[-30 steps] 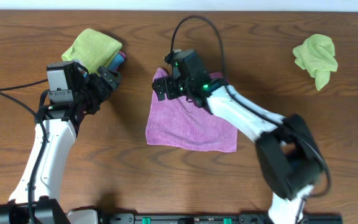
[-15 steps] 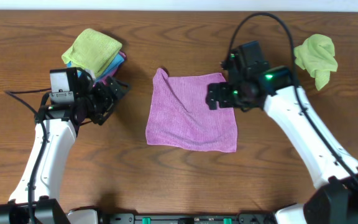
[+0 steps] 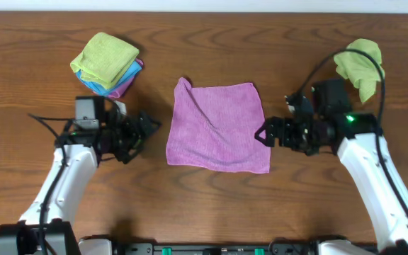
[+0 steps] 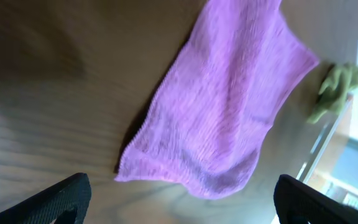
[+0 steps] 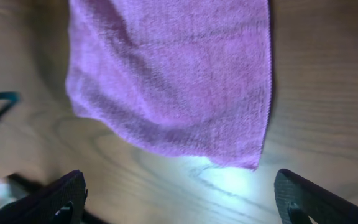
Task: Fold the cloth
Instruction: 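Release the cloth and move both grippers to its left and right edges, then grasp the near corners with both grippers and fold them over the far half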
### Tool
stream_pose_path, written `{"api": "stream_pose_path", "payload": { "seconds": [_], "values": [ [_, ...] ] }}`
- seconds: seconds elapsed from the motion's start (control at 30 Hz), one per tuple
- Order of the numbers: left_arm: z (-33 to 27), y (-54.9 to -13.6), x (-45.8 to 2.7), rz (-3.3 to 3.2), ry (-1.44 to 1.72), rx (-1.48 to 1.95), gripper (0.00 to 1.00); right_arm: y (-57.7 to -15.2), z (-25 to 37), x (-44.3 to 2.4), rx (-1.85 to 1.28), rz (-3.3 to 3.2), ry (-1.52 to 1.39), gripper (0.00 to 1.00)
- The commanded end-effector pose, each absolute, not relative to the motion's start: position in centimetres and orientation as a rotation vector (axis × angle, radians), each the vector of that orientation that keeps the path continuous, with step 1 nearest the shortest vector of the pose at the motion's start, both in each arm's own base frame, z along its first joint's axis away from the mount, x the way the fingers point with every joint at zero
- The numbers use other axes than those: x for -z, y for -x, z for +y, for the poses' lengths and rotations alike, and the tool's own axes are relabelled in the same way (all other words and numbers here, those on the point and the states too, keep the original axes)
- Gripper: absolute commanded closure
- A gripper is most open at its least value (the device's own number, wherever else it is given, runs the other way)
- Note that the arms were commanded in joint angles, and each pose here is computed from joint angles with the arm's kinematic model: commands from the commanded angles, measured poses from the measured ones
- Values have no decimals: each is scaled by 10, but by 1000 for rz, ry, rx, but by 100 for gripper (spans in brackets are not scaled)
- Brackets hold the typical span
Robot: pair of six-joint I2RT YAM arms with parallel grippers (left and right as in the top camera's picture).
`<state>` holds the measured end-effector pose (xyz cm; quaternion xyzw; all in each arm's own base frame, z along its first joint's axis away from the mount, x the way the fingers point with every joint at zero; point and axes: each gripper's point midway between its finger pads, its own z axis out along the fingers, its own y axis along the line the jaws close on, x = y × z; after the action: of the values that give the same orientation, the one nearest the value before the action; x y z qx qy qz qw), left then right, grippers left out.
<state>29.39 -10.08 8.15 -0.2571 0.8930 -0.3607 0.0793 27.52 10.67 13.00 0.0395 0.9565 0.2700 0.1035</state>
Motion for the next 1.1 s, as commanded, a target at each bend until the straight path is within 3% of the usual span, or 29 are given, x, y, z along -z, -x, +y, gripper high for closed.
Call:
{"api": "stream_pose_path", "payload": {
  "seconds": [0.0,0.3,1.07],
  "values": [
    [-113,-288,-81,2686,685,1084,5,-269,121,-146,-1043,2734,-95,2],
    [-122,-279,-58,2727,643,961,5,-259,109,-120,-1287,2637,-253,2],
    [-152,-277,-18,2743,789,1163,5,-251,98,-104,-1290,2646,-348,1]
  ]
}}
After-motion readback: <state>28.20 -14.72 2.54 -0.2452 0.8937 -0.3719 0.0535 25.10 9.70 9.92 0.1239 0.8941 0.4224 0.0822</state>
